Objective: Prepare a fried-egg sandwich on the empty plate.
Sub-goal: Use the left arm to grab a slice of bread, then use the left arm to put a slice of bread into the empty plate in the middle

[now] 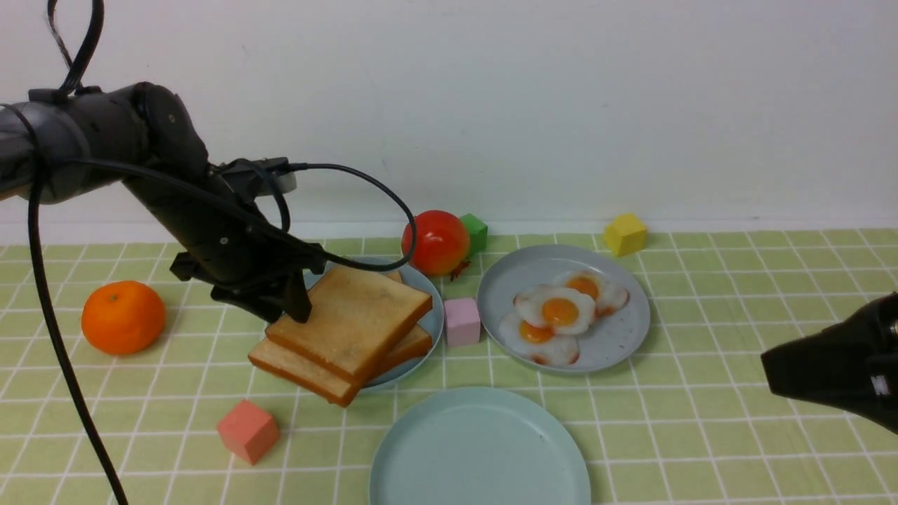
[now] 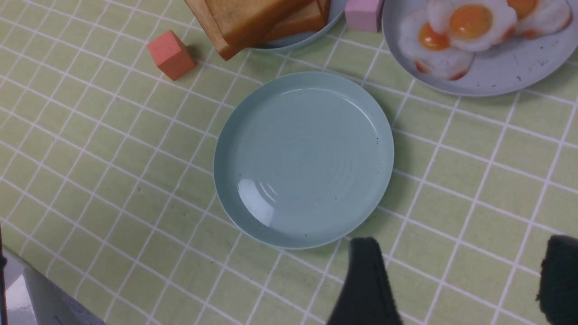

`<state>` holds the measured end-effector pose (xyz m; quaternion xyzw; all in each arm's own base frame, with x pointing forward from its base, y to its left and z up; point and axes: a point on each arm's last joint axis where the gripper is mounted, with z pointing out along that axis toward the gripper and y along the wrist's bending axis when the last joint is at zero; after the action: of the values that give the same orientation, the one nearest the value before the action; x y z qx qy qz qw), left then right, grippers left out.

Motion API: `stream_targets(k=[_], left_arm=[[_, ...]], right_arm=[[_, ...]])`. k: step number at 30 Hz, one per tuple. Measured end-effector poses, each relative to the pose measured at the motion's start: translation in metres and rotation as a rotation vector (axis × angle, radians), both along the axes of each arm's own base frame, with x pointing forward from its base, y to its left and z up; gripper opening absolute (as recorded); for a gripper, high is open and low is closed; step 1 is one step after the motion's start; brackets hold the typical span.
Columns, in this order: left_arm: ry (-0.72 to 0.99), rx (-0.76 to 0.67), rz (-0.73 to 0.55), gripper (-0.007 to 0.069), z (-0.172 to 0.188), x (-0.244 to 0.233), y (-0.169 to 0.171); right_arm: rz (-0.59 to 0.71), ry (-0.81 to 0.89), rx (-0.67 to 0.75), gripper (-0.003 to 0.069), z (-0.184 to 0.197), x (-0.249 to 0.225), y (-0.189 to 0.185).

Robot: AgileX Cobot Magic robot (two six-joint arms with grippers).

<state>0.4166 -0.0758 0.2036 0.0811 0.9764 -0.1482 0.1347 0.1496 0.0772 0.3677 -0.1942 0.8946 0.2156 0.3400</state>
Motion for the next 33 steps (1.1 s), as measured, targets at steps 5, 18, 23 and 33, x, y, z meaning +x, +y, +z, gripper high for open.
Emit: stream_targets(k=[5, 18, 23, 33], left_arm=[[0.001, -0.002, 0.001, 0.0267, -0.001, 0.001, 0.000], [-0.012, 0.006, -0.034, 0.0070, -0.001, 0.002, 0.000], [-0.022, 0.011, -0.045, -0.0013, 0.005, 0.000, 0.000], [-0.065, -0.218, -0.100, -0.0013, 0.067, -0.037, -0.022]], right_arm=[[0.000, 0.000, 0.002, 0.0501, 0.000, 0.000, 0.000], [0.002, 0.004, 0.000, 0.0501, 0.000, 0.000, 0.000], [0.002, 0.004, 0.000, 0.0501, 0.000, 0.000, 0.000], [0.001, 0.002, -0.003, 0.0501, 0.000, 0.000, 0.000]])
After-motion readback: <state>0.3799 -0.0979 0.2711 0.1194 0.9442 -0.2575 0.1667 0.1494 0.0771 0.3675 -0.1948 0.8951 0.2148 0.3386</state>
